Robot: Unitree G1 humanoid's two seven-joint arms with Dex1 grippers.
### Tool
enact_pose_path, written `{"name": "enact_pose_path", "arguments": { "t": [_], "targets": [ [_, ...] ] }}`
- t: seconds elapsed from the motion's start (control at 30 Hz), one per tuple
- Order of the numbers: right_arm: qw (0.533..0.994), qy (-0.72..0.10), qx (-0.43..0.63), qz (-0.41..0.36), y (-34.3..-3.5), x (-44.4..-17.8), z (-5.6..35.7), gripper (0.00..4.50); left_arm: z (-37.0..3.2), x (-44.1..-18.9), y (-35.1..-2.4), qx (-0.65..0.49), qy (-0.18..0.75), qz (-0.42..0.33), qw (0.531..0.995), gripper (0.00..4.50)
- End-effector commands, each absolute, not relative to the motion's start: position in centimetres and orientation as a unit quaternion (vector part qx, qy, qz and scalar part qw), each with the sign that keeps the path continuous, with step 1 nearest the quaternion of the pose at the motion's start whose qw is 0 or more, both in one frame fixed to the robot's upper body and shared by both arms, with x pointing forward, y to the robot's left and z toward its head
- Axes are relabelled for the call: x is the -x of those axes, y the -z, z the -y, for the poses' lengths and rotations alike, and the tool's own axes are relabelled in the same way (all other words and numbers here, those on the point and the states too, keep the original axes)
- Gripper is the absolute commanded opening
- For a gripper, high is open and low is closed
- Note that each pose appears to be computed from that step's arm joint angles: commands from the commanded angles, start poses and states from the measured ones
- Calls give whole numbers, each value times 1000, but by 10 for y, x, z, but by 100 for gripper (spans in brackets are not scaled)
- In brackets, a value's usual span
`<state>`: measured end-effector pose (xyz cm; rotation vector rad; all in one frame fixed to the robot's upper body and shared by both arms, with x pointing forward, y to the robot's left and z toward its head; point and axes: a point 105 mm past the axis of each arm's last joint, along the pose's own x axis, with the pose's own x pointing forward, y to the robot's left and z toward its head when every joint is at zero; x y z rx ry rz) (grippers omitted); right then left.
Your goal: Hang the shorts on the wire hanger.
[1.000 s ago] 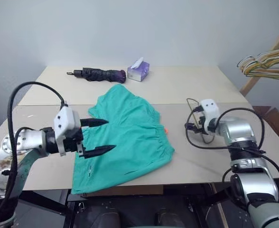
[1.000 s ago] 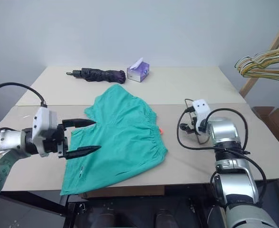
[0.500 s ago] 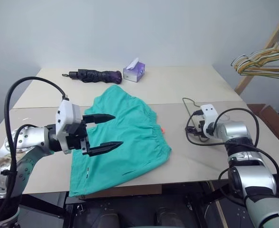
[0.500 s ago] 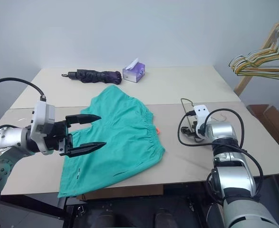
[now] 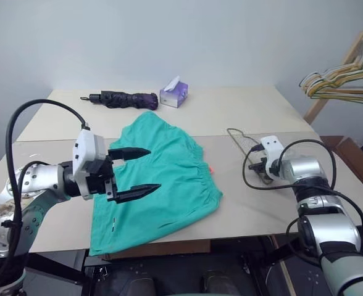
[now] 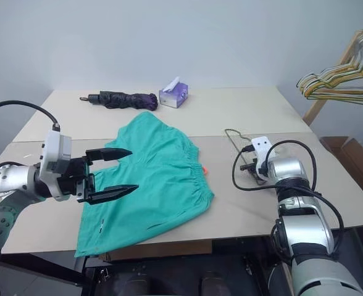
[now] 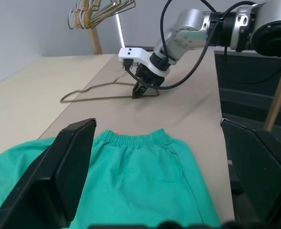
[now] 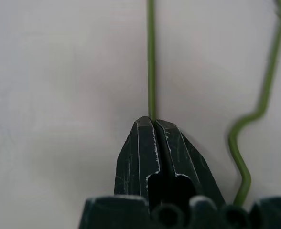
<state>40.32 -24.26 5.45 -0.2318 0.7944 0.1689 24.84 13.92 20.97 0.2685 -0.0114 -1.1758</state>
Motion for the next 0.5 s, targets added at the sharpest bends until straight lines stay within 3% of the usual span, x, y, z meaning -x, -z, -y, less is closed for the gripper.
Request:
{"name": "enact_pose_path", "arguments": {
  "t": [0.03,0.1,0.2,0.37,0.5],
  "targets": [
    [915,-67,135,-373,-51,-402,240,2,-140,-277,-205,-120,469,-11,875,450],
    [927,-58,164,-331,-65,-406,239,2,-142,-295,-202,-76,416,-23,906,450],
    [953,-104,174,-223,-111,-405,216,2,-136,-317,-201,93,363,-47,926,450],
    [953,-212,197,-91,-161,-374,165,2,-108,-318,-210,345,365,-47,864,450],
    [934,-279,222,-17,-180,-351,132,2,-99,-322,-214,434,354,-56,827,450]
  ]
}}
